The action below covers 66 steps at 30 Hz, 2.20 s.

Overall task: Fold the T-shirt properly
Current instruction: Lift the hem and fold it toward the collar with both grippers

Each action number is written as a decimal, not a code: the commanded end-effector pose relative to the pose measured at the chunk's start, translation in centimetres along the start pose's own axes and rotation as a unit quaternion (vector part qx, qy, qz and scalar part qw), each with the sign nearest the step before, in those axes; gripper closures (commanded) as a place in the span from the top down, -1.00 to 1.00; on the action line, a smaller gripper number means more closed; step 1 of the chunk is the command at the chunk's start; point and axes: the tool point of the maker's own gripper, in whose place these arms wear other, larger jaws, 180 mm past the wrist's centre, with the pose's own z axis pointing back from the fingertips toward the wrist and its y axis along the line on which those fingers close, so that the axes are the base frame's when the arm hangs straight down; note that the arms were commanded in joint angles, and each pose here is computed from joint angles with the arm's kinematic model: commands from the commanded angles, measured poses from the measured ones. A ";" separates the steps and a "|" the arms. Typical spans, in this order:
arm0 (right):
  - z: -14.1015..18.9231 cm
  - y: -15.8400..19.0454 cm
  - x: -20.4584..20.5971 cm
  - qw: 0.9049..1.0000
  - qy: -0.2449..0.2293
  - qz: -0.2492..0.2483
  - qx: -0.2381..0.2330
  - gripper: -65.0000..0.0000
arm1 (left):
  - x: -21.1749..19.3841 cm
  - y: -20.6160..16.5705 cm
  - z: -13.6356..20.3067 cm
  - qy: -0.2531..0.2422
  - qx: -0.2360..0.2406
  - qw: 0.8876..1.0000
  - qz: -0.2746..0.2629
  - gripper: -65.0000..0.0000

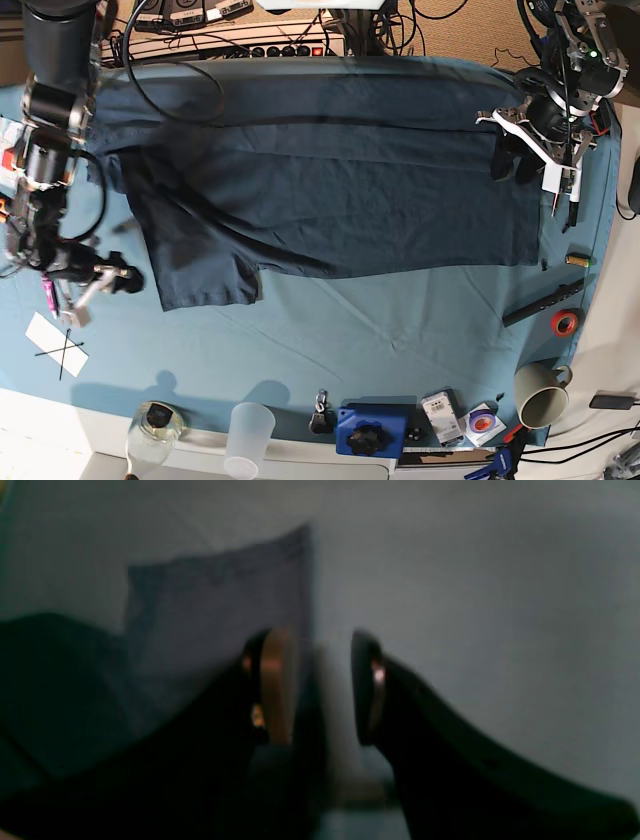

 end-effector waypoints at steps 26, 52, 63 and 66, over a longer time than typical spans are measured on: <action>-3.7 1.4 -2.4 0.998 0.059 0.008 -0.020 -0.40 | 4.2 4.0 -3.7 -0.038 0.029 0.997 -0.063 -0.15; -1.9 -0.1 -2.0 0.998 0.056 -0.004 -0.027 -0.40 | 2.9 11.1 -14.8 0.092 0.000 0.993 0.079 -0.15; -1.9 0.2 -2.2 0.998 0.062 -0.008 -0.019 -1.00 | 0.6 9.1 -14.7 0.153 -0.030 0.980 0.123 -0.79; -1.9 0.3 -1.6 0.999 0.049 -0.006 -0.018 -1.00 | 0.9 8.8 -14.7 0.146 -0.039 0.980 0.129 -1.00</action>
